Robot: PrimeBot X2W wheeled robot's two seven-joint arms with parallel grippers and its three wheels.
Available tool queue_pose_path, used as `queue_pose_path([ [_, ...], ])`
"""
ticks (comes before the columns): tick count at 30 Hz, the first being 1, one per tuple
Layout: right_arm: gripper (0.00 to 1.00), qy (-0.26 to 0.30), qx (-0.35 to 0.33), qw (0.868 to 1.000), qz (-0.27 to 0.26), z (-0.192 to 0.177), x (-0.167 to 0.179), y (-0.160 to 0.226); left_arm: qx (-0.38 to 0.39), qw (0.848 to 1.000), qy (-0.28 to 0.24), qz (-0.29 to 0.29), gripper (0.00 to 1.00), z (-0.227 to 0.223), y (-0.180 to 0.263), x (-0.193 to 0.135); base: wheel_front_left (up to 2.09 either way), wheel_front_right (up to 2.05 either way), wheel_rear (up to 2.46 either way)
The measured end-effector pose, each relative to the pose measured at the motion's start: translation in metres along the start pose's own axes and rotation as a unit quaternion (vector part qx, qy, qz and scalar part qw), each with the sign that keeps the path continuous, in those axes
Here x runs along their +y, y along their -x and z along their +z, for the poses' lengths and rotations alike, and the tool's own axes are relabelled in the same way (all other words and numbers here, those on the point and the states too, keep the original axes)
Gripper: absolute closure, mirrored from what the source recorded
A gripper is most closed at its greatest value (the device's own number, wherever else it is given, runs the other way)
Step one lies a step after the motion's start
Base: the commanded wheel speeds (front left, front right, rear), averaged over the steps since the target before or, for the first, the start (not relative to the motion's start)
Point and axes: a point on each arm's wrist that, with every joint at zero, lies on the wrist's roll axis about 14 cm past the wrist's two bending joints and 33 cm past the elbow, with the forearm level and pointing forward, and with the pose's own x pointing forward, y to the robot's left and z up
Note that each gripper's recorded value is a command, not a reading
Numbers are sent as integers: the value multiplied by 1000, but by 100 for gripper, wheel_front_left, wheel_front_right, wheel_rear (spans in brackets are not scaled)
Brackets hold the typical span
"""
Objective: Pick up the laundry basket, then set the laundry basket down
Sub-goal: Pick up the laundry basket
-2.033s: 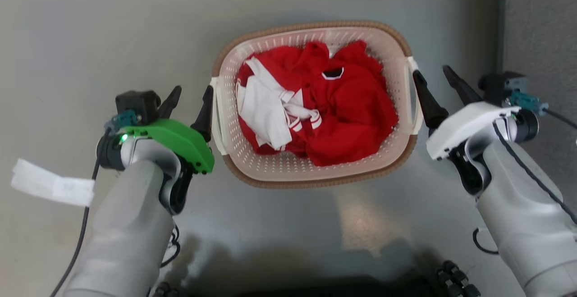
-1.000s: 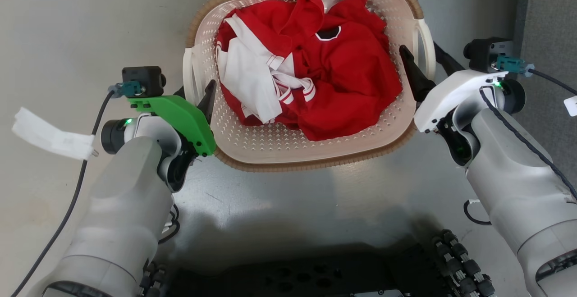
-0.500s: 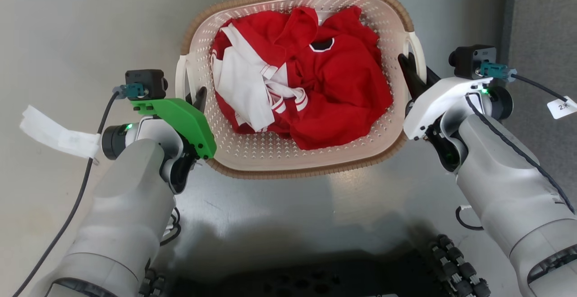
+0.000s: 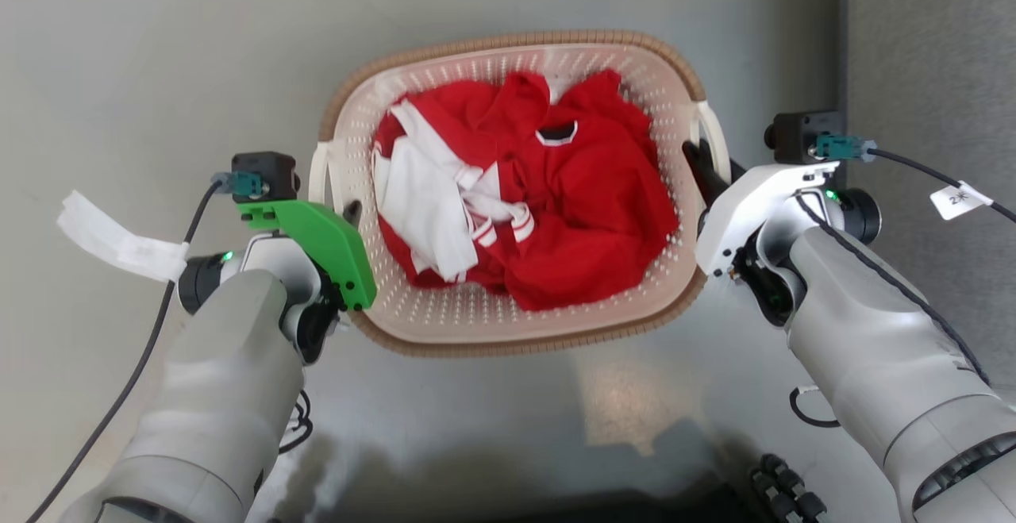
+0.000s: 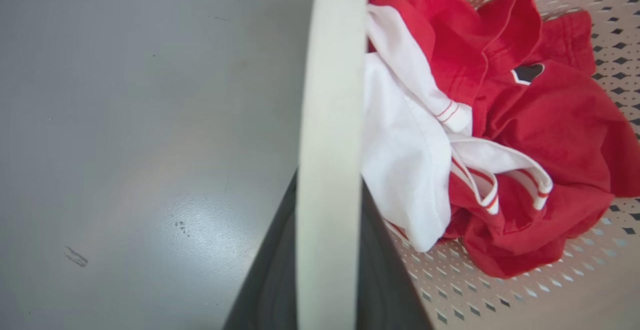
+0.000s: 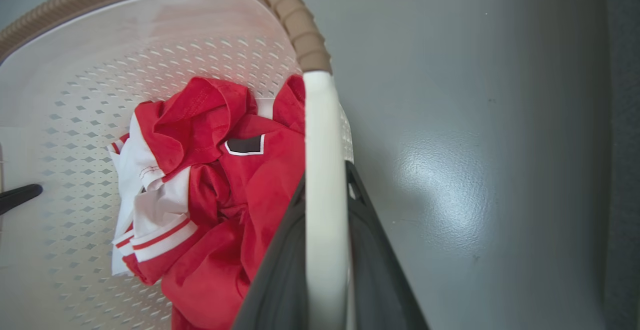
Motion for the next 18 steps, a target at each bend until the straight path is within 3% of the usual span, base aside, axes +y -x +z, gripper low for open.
queue_pose_path([
  [18,100,-3,13,1000,-11,23,15,58,11,999,-34,-9,100,8,52,-37,0,0,0],
])
